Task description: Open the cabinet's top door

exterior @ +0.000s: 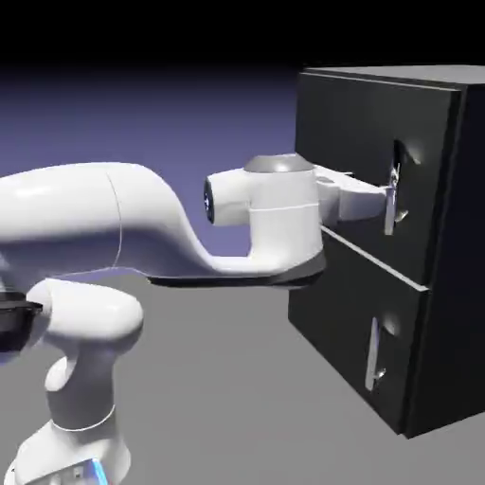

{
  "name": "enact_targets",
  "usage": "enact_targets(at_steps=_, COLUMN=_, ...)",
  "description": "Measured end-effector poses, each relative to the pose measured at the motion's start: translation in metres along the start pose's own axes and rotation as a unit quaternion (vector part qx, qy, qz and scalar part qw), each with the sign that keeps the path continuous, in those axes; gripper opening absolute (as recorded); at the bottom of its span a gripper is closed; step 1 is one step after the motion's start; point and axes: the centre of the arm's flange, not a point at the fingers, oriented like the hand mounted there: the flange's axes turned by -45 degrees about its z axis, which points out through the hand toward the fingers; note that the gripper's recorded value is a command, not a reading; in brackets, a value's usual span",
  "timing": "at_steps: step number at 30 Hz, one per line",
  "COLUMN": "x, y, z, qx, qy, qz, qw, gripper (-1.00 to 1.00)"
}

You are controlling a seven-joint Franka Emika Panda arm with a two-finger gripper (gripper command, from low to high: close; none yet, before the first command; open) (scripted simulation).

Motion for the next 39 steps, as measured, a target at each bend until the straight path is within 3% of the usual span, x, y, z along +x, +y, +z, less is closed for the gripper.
enact_targets(at_steps=6, x=0.0, y=0.001, z=0.041, qx=0.0, qy=0.0, qz=0.001, qw=1.0, gripper=1.0)
enact_targets(at_steps=7, x=0.0, y=0.0, z=0.05, qx=0.0, qy=0.0, qz=0.0, qw=1.0, gripper=-1.0)
enact_targets(at_steps=19, x=0.0, y=-0.035, z=-0.027, qx=-0.095, qy=0.0, qz=0.0, qw=0.995, gripper=-1.0)
enact_targets(at_steps=39, x=0.0, y=-0.147, z=-0.154, qx=-0.283, qy=0.0, qz=0.0, qw=0.959, gripper=-1.0)
